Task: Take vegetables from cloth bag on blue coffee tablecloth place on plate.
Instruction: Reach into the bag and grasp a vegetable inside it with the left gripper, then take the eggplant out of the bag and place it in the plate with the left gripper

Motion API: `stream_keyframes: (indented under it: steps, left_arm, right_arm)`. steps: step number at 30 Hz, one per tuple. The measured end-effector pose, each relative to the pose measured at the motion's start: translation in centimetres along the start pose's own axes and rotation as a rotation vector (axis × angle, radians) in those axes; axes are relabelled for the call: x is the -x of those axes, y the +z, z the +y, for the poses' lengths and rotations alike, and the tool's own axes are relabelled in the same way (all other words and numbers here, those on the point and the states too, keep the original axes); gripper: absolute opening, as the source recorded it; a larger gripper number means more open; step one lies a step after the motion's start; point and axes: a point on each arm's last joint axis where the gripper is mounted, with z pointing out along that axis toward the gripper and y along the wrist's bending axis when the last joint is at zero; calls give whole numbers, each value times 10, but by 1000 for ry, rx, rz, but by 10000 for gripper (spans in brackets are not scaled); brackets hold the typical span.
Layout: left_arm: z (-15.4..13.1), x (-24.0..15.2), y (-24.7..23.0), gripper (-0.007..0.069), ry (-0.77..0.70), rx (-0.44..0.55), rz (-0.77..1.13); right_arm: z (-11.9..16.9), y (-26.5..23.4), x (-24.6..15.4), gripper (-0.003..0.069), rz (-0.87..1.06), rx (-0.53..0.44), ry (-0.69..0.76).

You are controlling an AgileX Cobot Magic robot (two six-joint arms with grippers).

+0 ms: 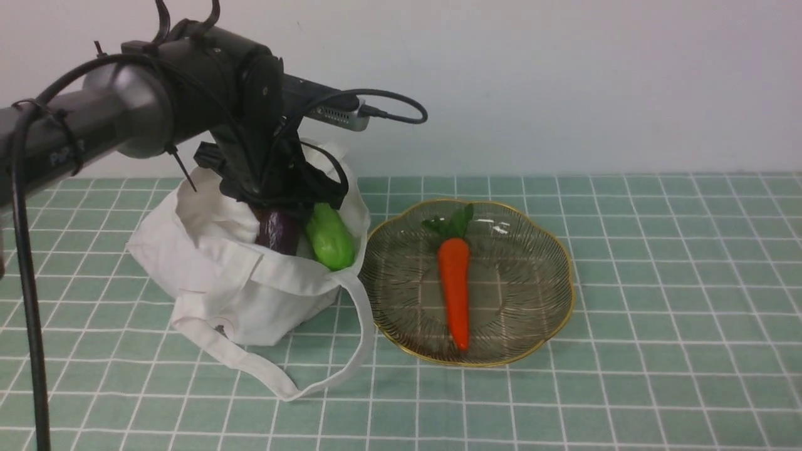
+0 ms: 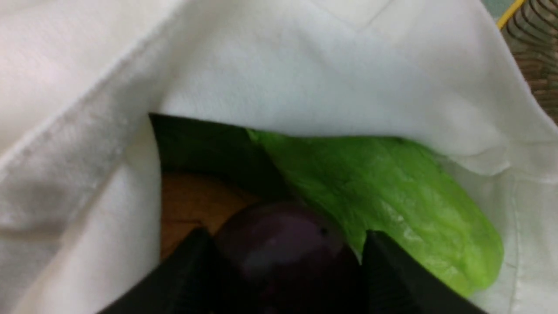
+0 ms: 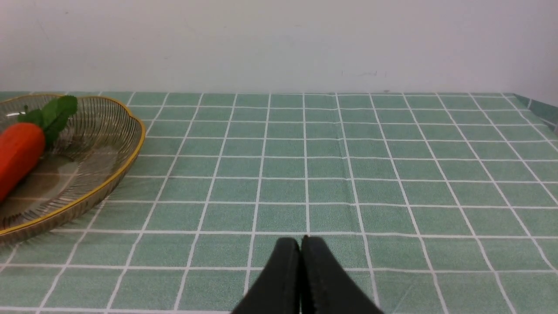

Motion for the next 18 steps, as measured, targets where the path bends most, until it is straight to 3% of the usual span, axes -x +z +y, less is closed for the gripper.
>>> stream_keyframes:
  steps: [6, 12, 18]
  left_arm:
    - [2, 0, -20, 381, 7, 3, -22]
    - [7, 8, -86, 381, -45, -52, -233]
    - [-7, 10, -138, 381, -72, -229, -416]
  right_arm:
    - [0, 0, 0, -10, 0, 0, 0]
    - [0, 0, 0, -10, 0, 0, 0]
    - [0, 0, 0, -10, 0, 0, 0]
